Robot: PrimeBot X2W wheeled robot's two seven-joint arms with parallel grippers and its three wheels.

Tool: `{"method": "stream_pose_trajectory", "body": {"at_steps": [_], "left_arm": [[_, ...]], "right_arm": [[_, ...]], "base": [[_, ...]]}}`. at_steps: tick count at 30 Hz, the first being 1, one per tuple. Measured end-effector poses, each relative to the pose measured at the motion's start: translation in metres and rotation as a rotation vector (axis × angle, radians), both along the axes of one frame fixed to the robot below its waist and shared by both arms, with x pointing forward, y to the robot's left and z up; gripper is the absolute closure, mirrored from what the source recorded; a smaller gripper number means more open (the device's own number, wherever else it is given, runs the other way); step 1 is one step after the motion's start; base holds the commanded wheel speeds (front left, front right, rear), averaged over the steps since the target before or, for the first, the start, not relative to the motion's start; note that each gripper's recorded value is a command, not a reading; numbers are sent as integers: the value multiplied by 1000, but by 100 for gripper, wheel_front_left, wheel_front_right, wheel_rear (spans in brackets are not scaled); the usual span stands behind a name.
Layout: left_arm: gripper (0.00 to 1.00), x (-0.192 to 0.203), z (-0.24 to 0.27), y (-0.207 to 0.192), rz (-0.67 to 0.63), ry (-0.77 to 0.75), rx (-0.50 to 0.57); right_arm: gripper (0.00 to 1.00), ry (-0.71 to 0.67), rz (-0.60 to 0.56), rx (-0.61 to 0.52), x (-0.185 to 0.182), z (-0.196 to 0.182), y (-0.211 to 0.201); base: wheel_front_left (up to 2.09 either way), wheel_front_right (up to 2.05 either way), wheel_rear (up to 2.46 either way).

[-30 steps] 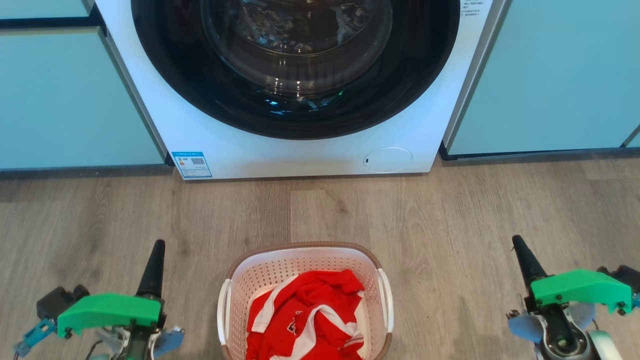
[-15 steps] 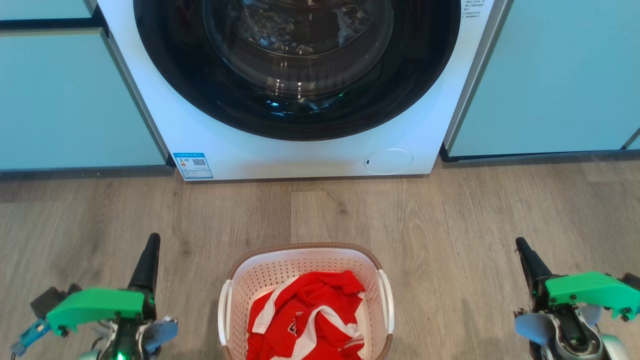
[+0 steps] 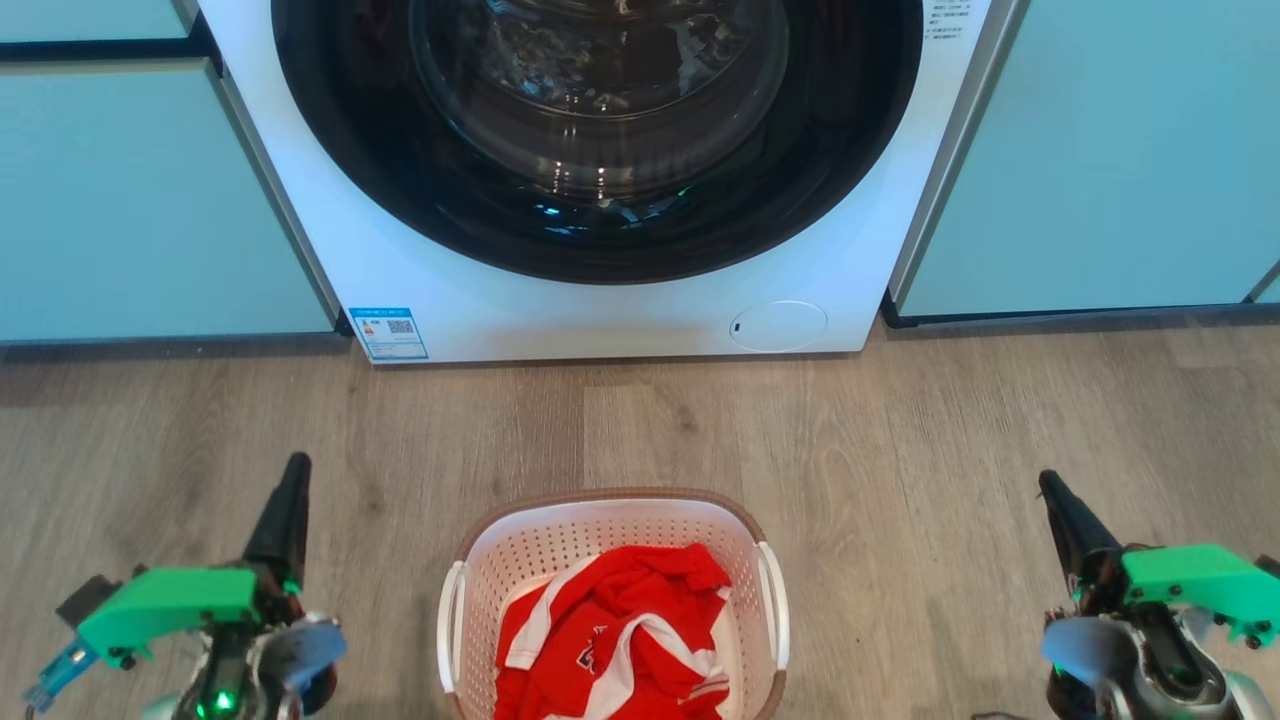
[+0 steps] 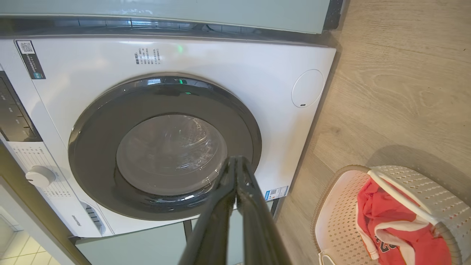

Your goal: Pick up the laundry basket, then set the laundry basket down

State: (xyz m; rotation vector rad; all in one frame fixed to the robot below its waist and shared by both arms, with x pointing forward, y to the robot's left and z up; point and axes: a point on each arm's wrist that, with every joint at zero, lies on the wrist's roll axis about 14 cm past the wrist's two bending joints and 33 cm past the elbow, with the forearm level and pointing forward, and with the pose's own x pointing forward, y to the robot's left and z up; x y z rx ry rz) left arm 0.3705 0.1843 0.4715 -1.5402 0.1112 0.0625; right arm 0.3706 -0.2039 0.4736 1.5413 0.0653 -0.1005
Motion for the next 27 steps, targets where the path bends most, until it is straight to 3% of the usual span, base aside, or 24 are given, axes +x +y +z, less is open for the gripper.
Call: {"method": "stream_pose_trajectory", "body": {"at_steps": [4, 27], "left_arm": [[100, 3, 5, 3, 8, -14, -40], [100, 3, 4, 2, 4, -13, -43]], "right_arm": [[100, -17, -6, 34, 4, 5, -2], [100, -18, -6, 36, 4, 5, -3]], "base": [[0, 0, 0], [0, 0, 0]]}}
